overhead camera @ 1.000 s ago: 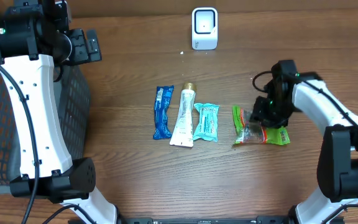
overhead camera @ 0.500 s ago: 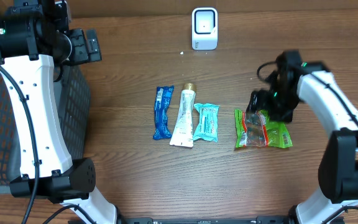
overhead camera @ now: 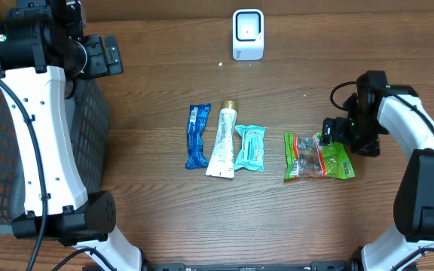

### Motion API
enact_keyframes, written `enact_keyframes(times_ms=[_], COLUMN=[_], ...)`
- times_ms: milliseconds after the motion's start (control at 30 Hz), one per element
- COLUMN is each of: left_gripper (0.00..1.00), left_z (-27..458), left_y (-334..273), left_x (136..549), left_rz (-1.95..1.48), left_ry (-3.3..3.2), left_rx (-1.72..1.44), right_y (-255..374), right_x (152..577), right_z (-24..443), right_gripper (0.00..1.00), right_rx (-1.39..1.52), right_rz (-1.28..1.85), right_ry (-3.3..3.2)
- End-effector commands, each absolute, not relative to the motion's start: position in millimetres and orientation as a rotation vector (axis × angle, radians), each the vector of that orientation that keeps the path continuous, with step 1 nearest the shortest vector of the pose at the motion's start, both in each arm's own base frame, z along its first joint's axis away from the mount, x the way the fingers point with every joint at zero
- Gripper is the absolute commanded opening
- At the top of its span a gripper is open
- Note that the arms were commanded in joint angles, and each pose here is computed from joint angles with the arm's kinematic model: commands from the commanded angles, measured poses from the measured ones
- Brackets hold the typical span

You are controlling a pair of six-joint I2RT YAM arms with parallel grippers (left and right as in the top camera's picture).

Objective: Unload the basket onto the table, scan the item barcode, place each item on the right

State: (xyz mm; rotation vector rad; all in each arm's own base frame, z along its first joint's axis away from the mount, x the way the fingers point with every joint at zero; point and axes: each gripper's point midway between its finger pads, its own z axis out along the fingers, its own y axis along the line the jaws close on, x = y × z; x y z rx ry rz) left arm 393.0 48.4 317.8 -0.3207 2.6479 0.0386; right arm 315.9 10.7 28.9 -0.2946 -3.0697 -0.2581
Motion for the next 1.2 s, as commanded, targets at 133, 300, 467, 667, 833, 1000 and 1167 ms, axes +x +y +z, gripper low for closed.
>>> enact_keyframes(times_ms=[133,300,467,667,833,1000,1167], left_gripper=[1.00,1.00,1.00,1.00,1.00,1.00,1.00], left_z=[335,335,335,335,335,335,335], left_y=[45,45,45,45,45,45,45], left_x=[388,388,388,388,388,388,388], left_rz=[0.022,0.022,0.022,0.022,0.022,0.022,0.022], left_ry=[2.597,2.597,2.597,2.597,2.597,2.597,2.597], left_rx=[-0.324,-0.324,-0.324,-0.324,-0.324,-0.324,-0.324], right_y=[55,64,72,101,112,108,125], right_x=[295,278,271,287,313,327,341], right_z=[5,-13,-21,2,77,143,210], right_gripper=[0.95,0.60,0.24,0.04,0.04,0.04,0.04], right_rx=[-0.192,-0.207,-0.218,-0.220,-0.071,0.005,0.086], right_rz=[-0.634,-0.714,-0.787,-1.120,-1.503,-1.550,-1.925], right_ry=[-3.001,-2.966,-2.958,-2.898,-2.820,-2.857,-2.730])
